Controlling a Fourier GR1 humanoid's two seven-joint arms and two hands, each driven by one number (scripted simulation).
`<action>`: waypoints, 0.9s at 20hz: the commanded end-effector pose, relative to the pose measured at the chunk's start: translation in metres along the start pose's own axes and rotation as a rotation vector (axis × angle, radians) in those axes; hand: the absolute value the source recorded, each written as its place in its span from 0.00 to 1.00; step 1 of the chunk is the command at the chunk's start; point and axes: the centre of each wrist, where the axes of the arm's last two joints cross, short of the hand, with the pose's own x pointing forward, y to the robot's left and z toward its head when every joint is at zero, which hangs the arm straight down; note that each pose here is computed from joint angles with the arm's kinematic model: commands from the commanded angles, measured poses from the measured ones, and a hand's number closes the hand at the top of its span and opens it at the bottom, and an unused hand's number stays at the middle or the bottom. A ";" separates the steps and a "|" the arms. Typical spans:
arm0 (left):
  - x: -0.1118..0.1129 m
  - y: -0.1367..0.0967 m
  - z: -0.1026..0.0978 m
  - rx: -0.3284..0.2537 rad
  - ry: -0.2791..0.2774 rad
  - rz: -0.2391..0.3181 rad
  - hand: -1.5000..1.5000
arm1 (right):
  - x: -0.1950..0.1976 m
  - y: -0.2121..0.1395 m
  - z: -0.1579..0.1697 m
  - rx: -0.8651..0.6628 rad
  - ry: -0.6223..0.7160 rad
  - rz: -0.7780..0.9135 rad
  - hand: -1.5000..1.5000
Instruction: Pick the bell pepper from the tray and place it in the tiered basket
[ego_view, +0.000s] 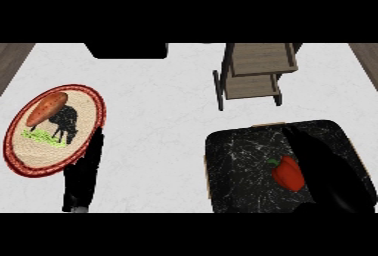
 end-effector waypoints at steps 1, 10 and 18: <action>-0.007 -0.009 0.006 -0.014 0.058 -0.013 0.50 | 0.011 0.002 -0.003 0.062 0.109 0.068 0.00; -0.002 -0.019 -0.010 0.009 0.059 -0.001 0.50 | 0.005 -0.004 -0.023 0.105 0.100 0.068 0.00; -0.005 0.015 -0.019 0.020 0.059 -0.002 0.50 | 0.006 0.016 -0.031 0.169 0.133 0.070 0.00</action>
